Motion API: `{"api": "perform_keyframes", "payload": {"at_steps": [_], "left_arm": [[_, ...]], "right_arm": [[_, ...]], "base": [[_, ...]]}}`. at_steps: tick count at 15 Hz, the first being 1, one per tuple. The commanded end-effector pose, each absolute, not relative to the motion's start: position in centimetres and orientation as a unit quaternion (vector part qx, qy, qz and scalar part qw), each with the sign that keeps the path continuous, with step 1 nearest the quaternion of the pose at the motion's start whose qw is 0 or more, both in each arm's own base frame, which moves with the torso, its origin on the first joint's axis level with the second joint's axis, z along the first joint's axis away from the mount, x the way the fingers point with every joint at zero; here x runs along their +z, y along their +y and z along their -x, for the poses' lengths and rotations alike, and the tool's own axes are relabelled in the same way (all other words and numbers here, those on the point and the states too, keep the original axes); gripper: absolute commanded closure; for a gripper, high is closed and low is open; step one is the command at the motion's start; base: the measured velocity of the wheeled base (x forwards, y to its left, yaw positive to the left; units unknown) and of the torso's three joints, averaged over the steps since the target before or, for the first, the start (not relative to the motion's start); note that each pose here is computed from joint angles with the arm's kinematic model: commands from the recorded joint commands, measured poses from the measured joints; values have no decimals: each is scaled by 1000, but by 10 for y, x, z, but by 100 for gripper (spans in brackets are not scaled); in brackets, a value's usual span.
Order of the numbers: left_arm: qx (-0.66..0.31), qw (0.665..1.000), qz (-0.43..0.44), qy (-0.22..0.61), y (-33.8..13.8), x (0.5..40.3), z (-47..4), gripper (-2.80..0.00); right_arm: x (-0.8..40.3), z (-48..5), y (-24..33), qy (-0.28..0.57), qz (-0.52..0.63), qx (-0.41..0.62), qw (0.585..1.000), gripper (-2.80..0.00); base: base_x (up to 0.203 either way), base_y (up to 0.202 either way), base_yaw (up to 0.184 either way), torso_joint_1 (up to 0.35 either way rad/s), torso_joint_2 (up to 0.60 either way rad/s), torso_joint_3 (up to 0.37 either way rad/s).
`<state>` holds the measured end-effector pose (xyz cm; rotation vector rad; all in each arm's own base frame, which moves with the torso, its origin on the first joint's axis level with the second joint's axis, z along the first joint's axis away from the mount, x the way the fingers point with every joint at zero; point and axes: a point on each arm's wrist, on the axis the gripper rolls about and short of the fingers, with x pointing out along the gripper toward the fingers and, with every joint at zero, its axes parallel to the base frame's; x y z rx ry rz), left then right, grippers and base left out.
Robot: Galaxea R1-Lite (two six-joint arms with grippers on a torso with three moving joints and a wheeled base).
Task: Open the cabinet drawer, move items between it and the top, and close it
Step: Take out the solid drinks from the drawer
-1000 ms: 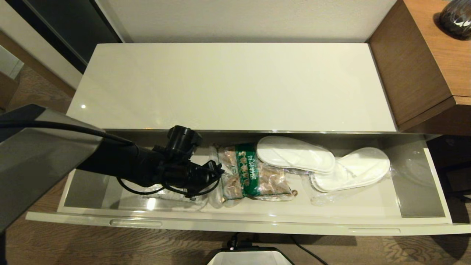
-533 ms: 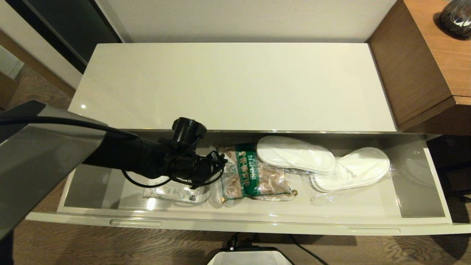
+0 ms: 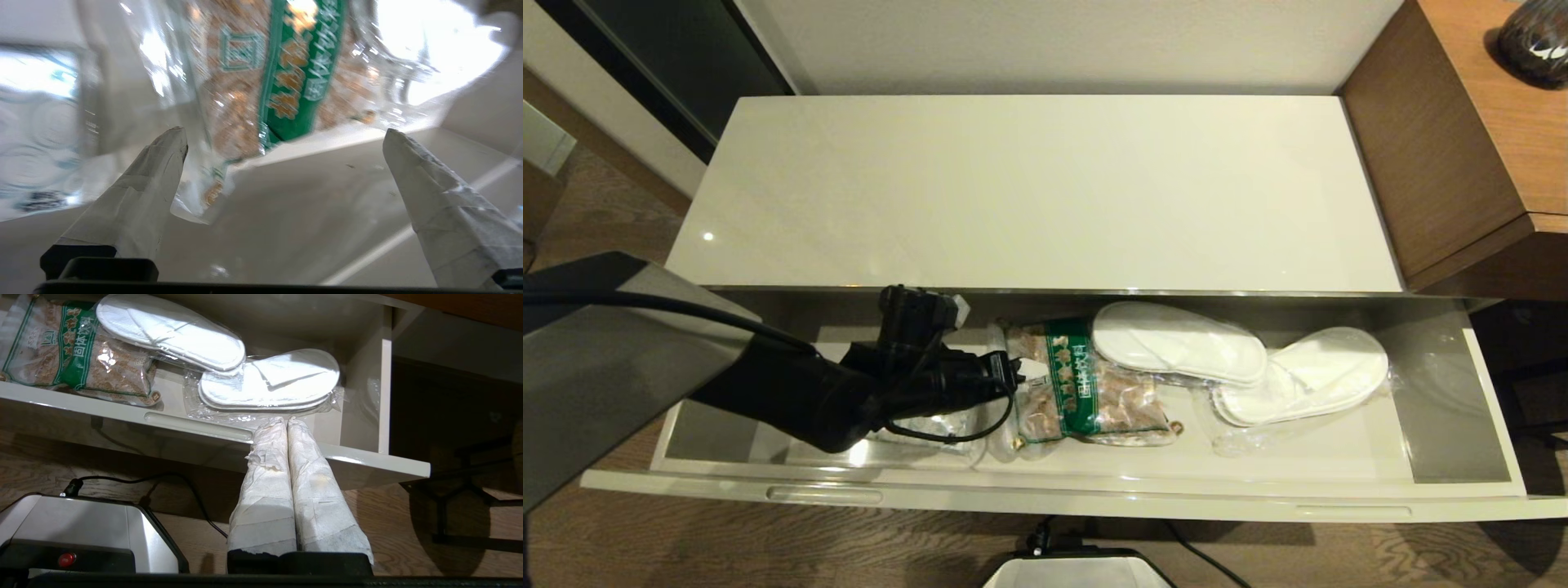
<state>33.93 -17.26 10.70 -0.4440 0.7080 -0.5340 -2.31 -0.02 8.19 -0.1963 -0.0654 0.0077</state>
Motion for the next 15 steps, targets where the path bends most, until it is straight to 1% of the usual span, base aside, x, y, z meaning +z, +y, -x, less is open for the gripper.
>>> {"api": "perform_keyframes", "payload": {"at_steps": [1,3,6,9,12,15], "left_arm": [[-272,857,244,364,-172,94,-335,-280],[-302,841,262,365,-171,91,-341,-280],[-316,831,264,373,-173,83,-347,-280],[-311,829,264,383,-176,70,-353,-280],[-300,826,260,400,-176,49,-351,-280],[-304,834,265,378,-172,29,-350,-280]], "right_arm": [[81,25,0,-43,99,3,994,0],[81,25,0,-43,99,3,994,0],[81,25,0,-43,99,3,994,0],[81,25,0,-43,99,3,994,0],[81,25,0,-43,99,3,994,0],[81,25,0,-43,99,3,994,0]], "base": [[0,0,0,0,0,0],[0,0,0,0,0,0],[0,0,0,0,0,0],[0,0,0,0,0,0],[0,0,0,0,0,0],[0,0,0,0,0,0]]}}
